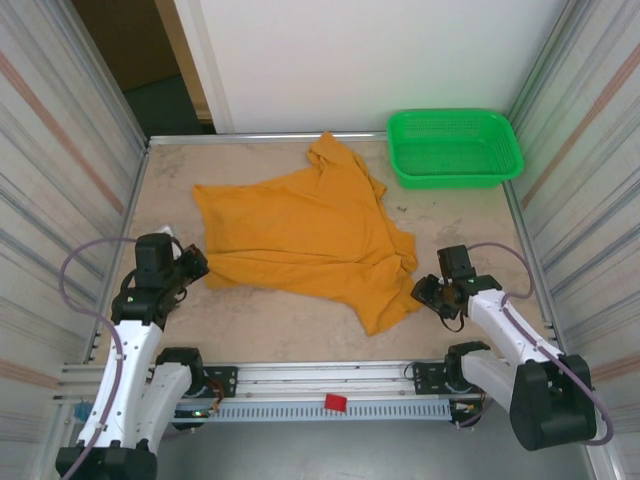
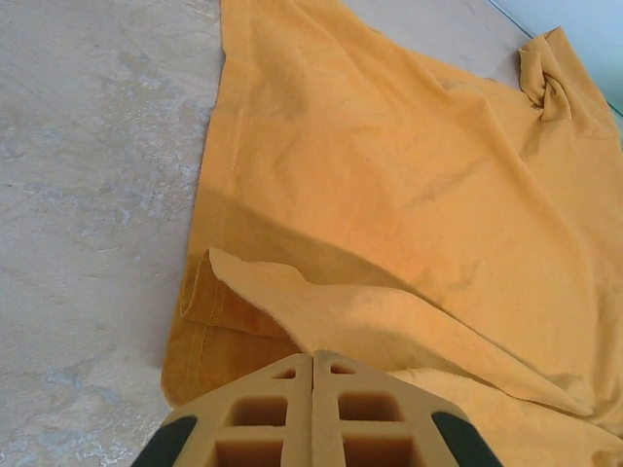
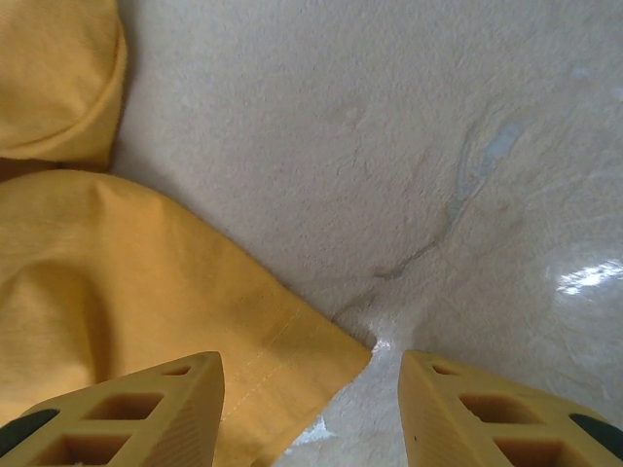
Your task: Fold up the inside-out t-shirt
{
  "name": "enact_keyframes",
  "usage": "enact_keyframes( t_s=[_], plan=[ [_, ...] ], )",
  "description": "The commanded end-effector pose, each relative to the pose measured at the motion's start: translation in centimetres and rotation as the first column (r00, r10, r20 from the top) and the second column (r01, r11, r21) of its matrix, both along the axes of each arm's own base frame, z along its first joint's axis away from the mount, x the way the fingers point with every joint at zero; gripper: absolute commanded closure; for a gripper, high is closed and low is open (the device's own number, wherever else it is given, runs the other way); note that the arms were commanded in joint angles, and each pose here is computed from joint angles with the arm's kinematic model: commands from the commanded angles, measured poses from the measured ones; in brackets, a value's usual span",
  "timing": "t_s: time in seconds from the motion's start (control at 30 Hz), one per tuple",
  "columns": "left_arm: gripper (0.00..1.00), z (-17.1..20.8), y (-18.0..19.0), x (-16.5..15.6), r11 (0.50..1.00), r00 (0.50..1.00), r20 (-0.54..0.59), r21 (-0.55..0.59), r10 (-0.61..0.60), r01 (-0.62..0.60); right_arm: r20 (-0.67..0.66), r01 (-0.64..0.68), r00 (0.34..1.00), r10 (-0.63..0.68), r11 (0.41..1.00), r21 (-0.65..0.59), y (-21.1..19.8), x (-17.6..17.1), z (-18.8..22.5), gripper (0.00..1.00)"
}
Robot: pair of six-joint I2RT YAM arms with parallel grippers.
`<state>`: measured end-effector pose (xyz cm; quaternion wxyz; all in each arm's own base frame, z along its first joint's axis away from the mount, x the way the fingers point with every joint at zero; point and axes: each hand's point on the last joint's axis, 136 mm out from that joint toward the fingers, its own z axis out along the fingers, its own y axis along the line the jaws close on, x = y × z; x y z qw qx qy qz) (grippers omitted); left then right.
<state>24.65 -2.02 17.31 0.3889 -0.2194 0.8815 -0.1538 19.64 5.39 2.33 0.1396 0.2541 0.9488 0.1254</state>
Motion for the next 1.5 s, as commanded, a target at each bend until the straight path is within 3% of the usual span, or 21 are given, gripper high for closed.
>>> enact_keyframes(
  t_s=[0.0,0.23,0.3,0.43,0.53,0.6,0.73,0.9,1.0,1.13,1.3,1.4,1.47],
  plan=[
    [1.00,-0.1,0.0,0.2,1.000,1.000,0.010,-0.017,0.011,-0.011,0.015,-0.021,1.000,0.021,1.000,-0.012,0.5,0.6,-0.2,0.51],
    [1.00,-0.2,-0.3,0.5,0.999,1.000,0.018,-0.049,0.010,-0.009,-0.042,-0.048,0.998,0.045,0.996,-0.076,1.0,1.3,-1.2,0.53],
    [1.00,-0.1,-0.4,0.5,0.999,1.000,0.019,-0.050,0.009,-0.008,-0.050,-0.073,0.996,0.068,0.992,-0.101,1.4,1.6,-1.2,0.63],
    [1.00,0.1,-0.4,0.4,0.999,1.000,0.023,-0.052,0.006,-0.005,-0.034,-0.083,0.996,0.080,0.991,-0.107,1.7,1.8,-0.7,0.98],
    [1.00,0.8,-0.5,0.6,0.998,0.999,0.041,-0.060,0.004,-0.001,0.015,-0.087,0.996,0.089,0.992,-0.090,1.9,2.0,1.5,1.00],
    [1.00,1.9,-0.7,1.1,0.998,0.997,0.071,-0.067,-0.003,0.008,0.097,-0.094,0.990,0.099,0.994,-0.059,2.3,2.7,4.7,1.00],
    [1.00,7.3,-1.2,3.7,0.995,0.983,0.177,-0.079,-0.045,0.060,0.365,-0.096,0.927,0.083,0.995,0.019,2.5,5.8,16.0,1.00],
    [1.00,16.3,-0.3,8.8,0.992,0.944,0.325,-0.093,-0.053,0.088,0.639,-0.105,0.768,0.042,0.993,0.060,1.9,9.8,31.5,1.00],
    [1.00,21.6,0.5,11.3,0.994,0.916,0.398,-0.065,-0.052,0.085,0.728,-0.124,0.685,0.031,0.989,0.075,2.1,12.0,38.0,1.00],
    [1.00,25.2,0.6,13.0,0.994,0.894,0.443,-0.054,-0.063,0.097,0.784,-0.149,0.620,0.014,0.984,0.100,2.4,13.3,42.7,1.00],
    [1.00,28.1,0.6,12.5,0.993,0.870,0.489,-0.059,-0.059,0.100,0.840,-0.180,0.543,0.006,0.978,0.110,2.6,12.7,47.0,1.00],
    [1.00,31.9,0.4,10.7,0.991,0.823,0.567,-0.075,-0.050,0.111,0.892,-0.181,0.452,-0.006,0.979,0.098,1.9,10.8,51.1,1.00],
    [1.00,35.0,0.0,9.0,0.988,0.772,0.634,-0.087,-0.042,0.125,0.934,-0.172,0.357,-0.021,0.981,0.088,1.0,8.6,55.0,1.00]
  ],
)
